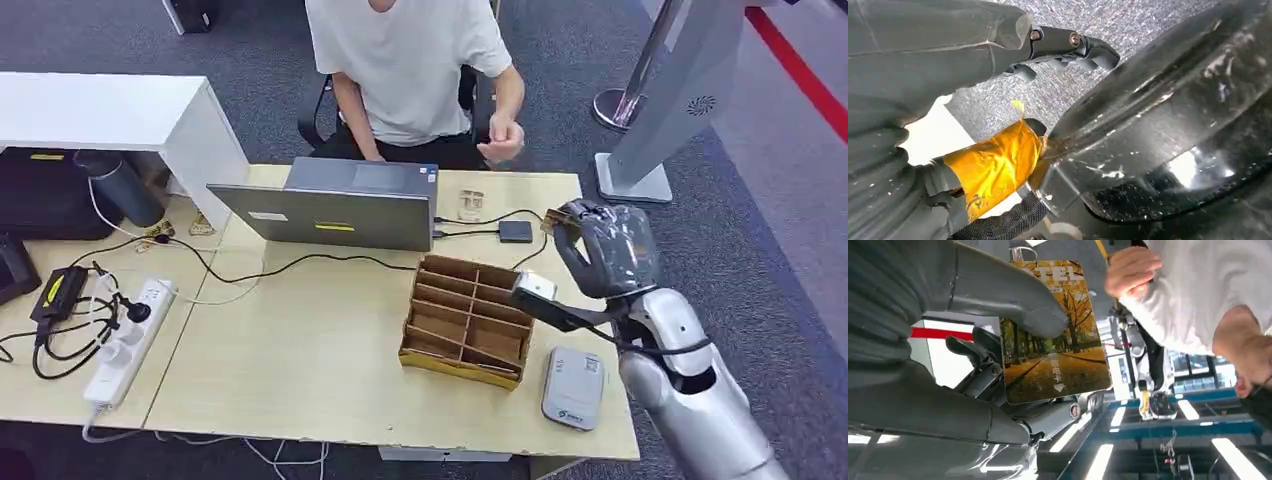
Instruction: Pass the card to the sensor for recognition and then transmit it.
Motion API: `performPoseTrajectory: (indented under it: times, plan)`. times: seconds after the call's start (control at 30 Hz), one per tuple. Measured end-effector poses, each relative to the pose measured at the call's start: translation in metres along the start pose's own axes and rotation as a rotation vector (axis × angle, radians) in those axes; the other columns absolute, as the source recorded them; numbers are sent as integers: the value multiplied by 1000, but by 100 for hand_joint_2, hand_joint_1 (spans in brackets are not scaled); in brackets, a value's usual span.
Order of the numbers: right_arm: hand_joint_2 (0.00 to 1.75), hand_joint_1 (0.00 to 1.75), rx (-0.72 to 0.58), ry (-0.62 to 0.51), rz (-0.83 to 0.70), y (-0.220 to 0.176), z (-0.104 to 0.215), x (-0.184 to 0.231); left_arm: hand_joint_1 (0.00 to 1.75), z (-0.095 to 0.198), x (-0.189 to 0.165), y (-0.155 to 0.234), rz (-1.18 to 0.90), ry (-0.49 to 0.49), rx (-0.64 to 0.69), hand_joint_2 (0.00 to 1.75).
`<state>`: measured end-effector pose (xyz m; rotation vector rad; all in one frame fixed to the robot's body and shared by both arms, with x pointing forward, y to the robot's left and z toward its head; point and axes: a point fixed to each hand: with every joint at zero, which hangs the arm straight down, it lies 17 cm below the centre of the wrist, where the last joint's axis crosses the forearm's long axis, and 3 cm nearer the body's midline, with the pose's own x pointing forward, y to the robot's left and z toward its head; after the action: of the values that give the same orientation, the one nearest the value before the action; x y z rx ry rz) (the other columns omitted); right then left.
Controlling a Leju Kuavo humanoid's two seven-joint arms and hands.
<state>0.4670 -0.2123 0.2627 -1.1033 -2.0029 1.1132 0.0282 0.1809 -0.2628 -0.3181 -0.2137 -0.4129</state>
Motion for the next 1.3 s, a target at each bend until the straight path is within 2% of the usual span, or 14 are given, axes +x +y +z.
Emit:
performPoseTrajectory:
  times: [0.17, 0.37, 0.57, 0.8, 1.3]
  plan:
    - [175, 175, -80, 35, 6, -29, 50, -15, 0, -1, -2, 0, 1, 12, 7, 175]
    - [175, 175, -91, 94, 23, -45, 104, -29, 0, -1, -3, 0, 6, 16, 9, 175]
    - [175, 175, -68, 120, 12, -48, 136, -31, 0, 0, -5, 0, 11, 17, 11, 175]
    - [175, 175, -2, 121, -29, -31, 151, -25, 0, 0, -5, 0, 16, 18, 11, 175]
    - [175, 175, 131, 143, -99, 39, 158, 1, 0, 0, -5, 1, 1, 21, 12, 175]
